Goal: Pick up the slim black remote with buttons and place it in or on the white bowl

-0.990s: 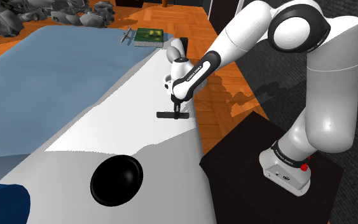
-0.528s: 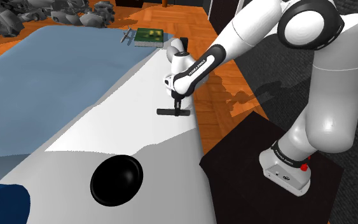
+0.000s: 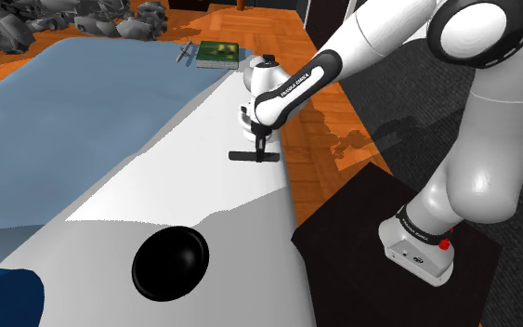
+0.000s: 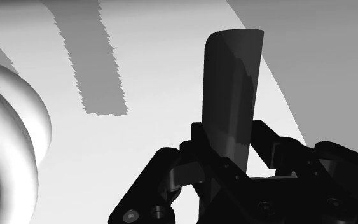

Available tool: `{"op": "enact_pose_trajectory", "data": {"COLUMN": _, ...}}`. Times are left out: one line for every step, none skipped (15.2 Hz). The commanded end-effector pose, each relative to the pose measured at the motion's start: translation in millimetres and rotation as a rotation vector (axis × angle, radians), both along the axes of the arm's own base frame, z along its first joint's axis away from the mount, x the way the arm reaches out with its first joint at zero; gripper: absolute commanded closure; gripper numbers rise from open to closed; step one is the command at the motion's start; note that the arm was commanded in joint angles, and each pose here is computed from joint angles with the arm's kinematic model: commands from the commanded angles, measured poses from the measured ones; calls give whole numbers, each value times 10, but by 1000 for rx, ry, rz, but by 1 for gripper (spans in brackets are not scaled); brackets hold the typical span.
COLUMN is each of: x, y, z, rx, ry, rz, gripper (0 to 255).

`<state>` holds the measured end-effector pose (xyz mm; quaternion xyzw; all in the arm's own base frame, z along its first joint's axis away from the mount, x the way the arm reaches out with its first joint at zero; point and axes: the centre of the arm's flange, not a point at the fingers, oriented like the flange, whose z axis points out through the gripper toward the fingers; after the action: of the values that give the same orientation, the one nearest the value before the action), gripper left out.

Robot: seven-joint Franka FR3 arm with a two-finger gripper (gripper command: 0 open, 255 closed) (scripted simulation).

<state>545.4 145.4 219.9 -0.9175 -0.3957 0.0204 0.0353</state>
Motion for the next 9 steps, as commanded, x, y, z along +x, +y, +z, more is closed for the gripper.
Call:
{"op": "enact_pose_trajectory", "data": {"x": 7, "y": 0, "z": 105, "rx": 0, "ry": 0, "rz": 0, "gripper": 255}}
{"op": "enact_pose_trajectory", "data": {"x": 7, "y": 0, "z": 157, "rx": 0, "ry": 0, "rz": 0, "gripper": 255}}
{"op": "enact_pose_trajectory", "data": {"x": 7, "y": 0, "z": 210, "rx": 0, "ry": 0, "rz": 0, "gripper": 255}}
{"op": "enact_pose_trajectory", "data": {"x": 7, "y": 0, "z": 263, "rx": 0, "ry": 0, "rz": 0, "gripper": 255}}
{"op": "enact_pose_trajectory", "data": {"x": 7, "y": 0, "z": 316, "rx": 0, "ry": 0, "rz": 0, "gripper": 255}}
{"op": "enact_pose_trajectory", "data": {"x": 7, "y": 0, "z": 369, "rx": 0, "ry": 0, "rz": 0, "gripper": 255}}
{"op": "enact_pose_trajectory", "data": {"x": 7, "y": 0, "z": 421, "rx": 0, "ry": 0, "rz": 0, "gripper": 255}}
{"op": "enact_pose_trajectory", "data": {"x": 7, "y": 0, "z": 474, "rx": 0, "ry": 0, "rz": 0, "gripper": 255}}
{"op": "enact_pose_trajectory", "data": {"x": 7, "y": 0, "z": 527, "rx": 0, "ry": 0, "rz": 0, "gripper": 255}}
